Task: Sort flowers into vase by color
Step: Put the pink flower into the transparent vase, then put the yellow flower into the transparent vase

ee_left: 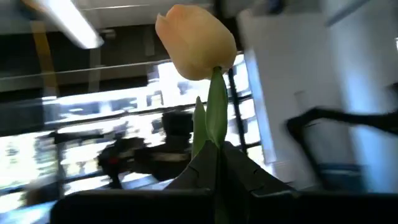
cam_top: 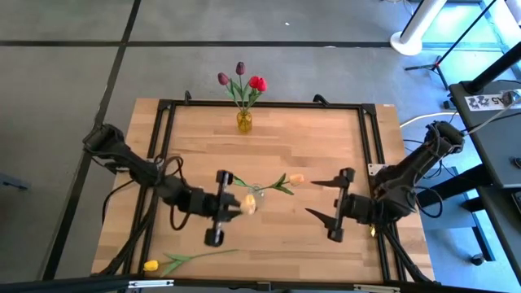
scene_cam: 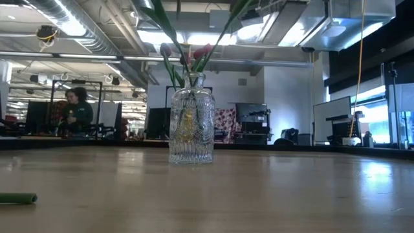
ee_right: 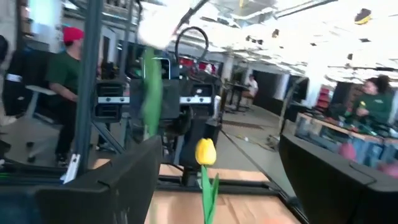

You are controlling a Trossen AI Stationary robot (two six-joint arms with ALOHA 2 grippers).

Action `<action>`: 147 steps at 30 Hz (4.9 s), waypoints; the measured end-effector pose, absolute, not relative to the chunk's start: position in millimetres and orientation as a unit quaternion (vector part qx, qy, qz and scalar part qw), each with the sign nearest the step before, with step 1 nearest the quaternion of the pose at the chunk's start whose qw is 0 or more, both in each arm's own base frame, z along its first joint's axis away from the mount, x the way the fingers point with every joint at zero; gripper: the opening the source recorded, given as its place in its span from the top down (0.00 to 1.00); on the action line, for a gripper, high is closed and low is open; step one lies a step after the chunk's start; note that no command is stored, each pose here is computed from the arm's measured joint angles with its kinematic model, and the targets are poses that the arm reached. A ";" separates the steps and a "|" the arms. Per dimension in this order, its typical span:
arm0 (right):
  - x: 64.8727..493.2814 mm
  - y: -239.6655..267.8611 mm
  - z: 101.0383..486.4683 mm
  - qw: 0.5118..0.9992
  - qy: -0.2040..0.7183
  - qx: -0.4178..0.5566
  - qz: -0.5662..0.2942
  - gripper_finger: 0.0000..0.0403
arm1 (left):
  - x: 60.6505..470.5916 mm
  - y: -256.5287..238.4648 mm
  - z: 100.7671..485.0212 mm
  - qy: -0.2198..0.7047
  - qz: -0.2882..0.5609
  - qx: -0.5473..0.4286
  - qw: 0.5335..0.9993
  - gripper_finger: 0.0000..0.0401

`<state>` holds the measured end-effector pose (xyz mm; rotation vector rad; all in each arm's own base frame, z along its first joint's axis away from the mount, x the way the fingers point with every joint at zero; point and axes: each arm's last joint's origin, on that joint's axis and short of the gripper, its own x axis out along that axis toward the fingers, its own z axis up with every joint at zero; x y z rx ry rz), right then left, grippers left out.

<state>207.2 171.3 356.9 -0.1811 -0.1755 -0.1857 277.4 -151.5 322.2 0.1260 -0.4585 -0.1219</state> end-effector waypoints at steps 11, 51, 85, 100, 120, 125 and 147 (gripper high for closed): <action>198.3 178.0 356.0 0.987 -0.071 -0.080 -0.123 0.20 | 294.1 -108.9 325.0 -0.226 0.055 0.086 0.969 0.99; 198.3 176.7 355.1 0.984 -0.062 -0.082 -0.144 0.20 | 309.2 -68.0 304.3 -0.090 0.100 -0.056 0.989 0.66; 197.6 172.9 347.9 0.967 -0.011 -0.106 -0.231 0.20 | 171.4 -245.1 269.5 0.231 -0.189 -0.303 0.905 0.64; 197.7 172.9 339.5 0.964 0.009 -0.098 -0.247 0.20 | 171.6 -254.8 219.8 0.387 -0.019 -0.461 0.799 0.64; 191.5 165.5 346.3 0.960 0.010 -0.095 -0.262 0.20 | 138.4 -275.2 153.7 0.637 0.110 -0.280 0.710 0.64; 191.2 165.2 347.3 0.961 0.008 -0.091 -0.262 0.20 | 138.7 -278.8 136.5 0.658 0.119 -0.250 0.701 0.65; 179.4 158.4 408.5 0.930 0.040 -0.111 -0.348 0.20 | 234.1 -246.5 176.6 0.482 0.126 -0.041 0.866 0.99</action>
